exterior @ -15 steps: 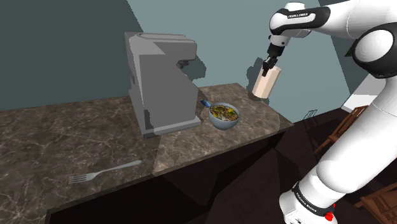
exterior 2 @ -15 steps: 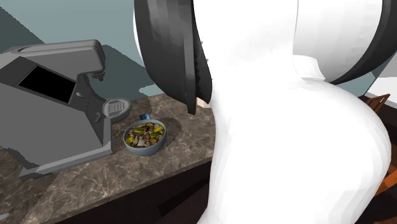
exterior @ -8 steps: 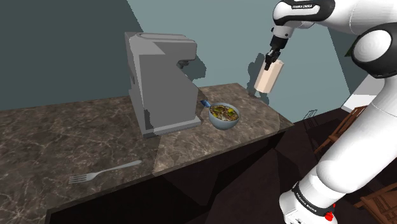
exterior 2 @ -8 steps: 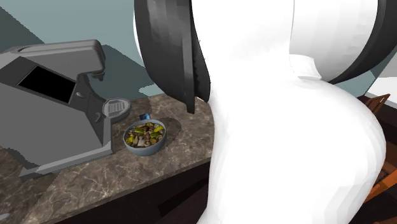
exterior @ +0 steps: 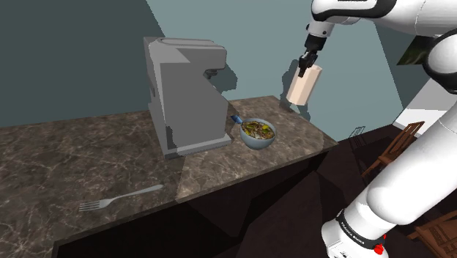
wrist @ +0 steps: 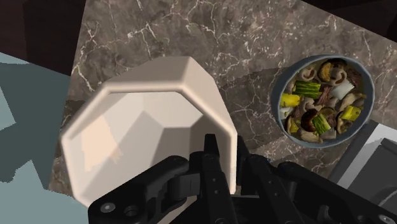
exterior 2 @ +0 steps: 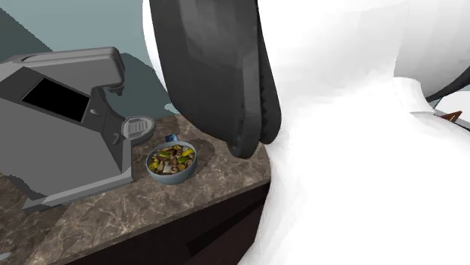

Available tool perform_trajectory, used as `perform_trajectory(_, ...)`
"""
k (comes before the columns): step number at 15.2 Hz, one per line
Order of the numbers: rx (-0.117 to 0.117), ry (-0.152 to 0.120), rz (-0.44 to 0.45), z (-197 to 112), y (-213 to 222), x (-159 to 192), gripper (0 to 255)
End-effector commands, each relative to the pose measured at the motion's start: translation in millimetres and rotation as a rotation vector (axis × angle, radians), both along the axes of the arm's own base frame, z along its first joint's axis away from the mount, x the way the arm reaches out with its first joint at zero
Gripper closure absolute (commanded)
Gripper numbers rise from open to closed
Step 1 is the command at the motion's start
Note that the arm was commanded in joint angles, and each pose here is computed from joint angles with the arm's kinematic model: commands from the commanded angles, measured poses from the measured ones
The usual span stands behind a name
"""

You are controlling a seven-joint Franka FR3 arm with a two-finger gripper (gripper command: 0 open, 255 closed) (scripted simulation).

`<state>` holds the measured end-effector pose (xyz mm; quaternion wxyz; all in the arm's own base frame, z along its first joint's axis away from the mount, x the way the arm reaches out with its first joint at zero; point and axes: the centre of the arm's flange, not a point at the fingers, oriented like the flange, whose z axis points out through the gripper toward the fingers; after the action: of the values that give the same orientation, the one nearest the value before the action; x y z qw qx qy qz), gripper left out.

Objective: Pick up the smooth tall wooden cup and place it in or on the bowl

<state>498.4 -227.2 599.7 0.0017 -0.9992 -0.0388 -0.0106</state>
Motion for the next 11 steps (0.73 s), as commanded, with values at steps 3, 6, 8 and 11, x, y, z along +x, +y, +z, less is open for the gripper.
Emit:
perform_trajectory(3, -0.001, -0.001, -0.002, 10, 49, -1, 255)
perform_trajectory(6, -0.001, -0.001, -0.002, 17, 88, 1, 255)
perform_trajectory(8, -0.001, -0.001, -0.002, 22, 113, 1, 255)
perform_trajectory(11, -0.001, -0.001, -0.002, 30, 152, 2, 255)
